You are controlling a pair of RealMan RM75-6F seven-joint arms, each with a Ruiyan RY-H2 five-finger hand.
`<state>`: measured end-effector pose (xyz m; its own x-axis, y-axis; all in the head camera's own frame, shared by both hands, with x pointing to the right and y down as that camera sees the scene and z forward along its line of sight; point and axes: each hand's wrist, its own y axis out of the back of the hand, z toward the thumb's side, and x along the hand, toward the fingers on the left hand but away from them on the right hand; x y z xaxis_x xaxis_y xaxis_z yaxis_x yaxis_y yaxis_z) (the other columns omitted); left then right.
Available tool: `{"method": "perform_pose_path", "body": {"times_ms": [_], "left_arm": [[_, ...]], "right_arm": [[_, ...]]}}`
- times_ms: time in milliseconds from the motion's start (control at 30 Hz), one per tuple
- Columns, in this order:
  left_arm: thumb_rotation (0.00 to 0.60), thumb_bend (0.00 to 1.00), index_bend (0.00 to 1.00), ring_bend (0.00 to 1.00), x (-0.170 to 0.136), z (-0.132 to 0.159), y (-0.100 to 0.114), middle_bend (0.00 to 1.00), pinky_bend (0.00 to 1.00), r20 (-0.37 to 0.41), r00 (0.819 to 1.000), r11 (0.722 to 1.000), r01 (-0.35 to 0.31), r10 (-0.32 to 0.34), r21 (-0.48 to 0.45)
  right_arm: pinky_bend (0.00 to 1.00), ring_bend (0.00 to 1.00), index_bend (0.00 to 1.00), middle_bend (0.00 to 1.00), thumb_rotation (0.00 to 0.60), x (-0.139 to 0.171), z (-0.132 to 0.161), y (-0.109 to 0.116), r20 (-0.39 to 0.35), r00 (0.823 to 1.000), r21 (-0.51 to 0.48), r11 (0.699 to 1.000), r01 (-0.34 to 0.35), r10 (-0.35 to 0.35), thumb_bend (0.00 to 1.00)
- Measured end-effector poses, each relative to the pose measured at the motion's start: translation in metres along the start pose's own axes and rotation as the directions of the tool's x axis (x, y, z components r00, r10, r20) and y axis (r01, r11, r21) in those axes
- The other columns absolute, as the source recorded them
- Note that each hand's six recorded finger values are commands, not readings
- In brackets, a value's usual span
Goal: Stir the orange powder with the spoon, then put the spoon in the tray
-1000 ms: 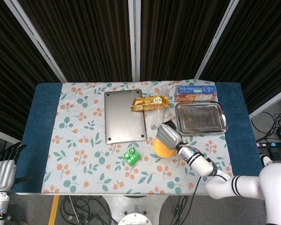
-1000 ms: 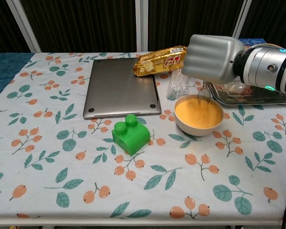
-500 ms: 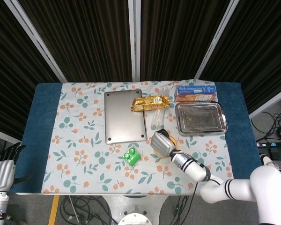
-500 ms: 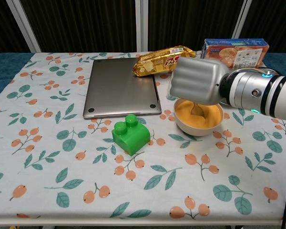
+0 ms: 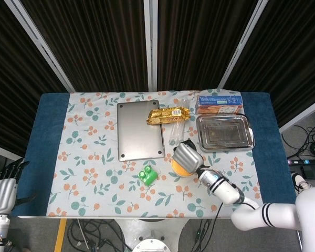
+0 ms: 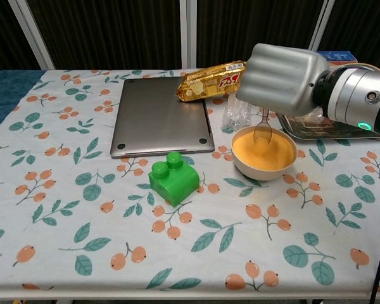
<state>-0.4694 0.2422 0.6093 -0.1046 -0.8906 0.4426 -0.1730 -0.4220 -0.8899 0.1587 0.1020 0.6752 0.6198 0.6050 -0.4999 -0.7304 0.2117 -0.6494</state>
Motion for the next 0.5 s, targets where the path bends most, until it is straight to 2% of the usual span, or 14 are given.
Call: {"method": "perform_pose_path", "body": {"times_ms": [200,367,500], "left_arm": [[0.600,0.01,0.21,0.12,-0.001,0.001,-0.001,0.18,0.15,0.001,1.000,1.000,0.005,-0.005,-0.002],[0.600,0.01,0.21,0.12,-0.002,0.000,-0.001,0.18,0.15,-0.003,1.000,1.000,0.006,-0.006,-0.002],[0.600,0.01,0.21,0.12,-0.002,-0.001,-0.002,0.18,0.15,-0.005,1.000,1.000,0.006,-0.006,-0.004]], "right_arm": [[1.00,0.99,0.85,1.00,0.600,-0.002,0.012,0.003,-0.027,1.000,-0.010,1.000,0.006,-0.006,0.43],[1.00,0.99,0.86,1.00,0.600,-0.006,0.031,-0.003,-0.077,0.997,0.074,0.997,0.017,-0.011,0.43],[1.00,0.99,0.88,1.00,0.600,-0.010,0.034,-0.012,-0.083,0.997,0.141,0.990,0.011,0.001,0.43]]}}
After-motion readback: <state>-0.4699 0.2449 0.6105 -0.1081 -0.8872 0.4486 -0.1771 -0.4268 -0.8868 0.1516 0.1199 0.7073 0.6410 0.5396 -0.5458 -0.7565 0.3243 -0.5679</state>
